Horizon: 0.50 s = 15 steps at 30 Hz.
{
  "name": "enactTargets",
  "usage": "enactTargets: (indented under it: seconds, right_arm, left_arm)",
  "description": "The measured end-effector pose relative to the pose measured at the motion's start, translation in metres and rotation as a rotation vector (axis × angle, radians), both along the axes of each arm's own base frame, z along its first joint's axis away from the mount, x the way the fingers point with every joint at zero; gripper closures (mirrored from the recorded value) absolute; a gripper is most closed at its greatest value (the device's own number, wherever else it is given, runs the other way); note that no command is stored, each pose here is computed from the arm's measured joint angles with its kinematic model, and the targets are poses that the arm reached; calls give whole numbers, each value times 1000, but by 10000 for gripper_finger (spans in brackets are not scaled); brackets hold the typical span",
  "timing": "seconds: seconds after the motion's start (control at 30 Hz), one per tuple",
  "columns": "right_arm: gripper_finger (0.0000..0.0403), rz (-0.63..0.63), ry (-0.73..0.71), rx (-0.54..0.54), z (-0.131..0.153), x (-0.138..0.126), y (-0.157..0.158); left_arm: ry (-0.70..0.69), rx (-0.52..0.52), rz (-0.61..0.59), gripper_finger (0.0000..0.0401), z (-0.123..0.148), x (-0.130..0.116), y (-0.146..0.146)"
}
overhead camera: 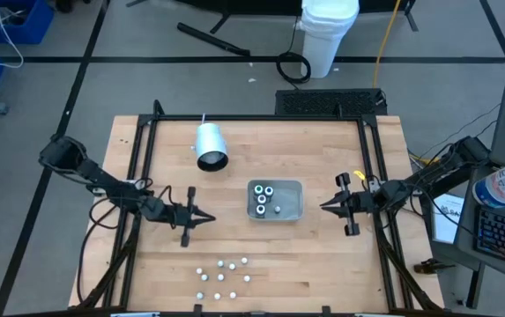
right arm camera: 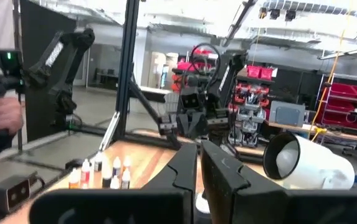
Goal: Pick & Place food coloring
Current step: Put the right small red food coloring bottle into the white bin
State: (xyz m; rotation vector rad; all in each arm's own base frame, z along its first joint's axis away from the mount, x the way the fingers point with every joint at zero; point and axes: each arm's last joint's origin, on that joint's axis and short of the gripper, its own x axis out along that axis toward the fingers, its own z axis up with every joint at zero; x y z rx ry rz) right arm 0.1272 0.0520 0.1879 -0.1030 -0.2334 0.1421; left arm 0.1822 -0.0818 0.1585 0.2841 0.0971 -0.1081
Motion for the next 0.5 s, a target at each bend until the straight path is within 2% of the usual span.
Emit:
enactTargets:
  seconds: [0.3,0.5]
  right_arm:
    - [387,19,27,75,-1,0,0]
    - [387,23,66,89,-5,1,1]
  left_arm:
    - [-16,31,110,395,1,0,3]
    - [-27,25,117,388,3,1,3]
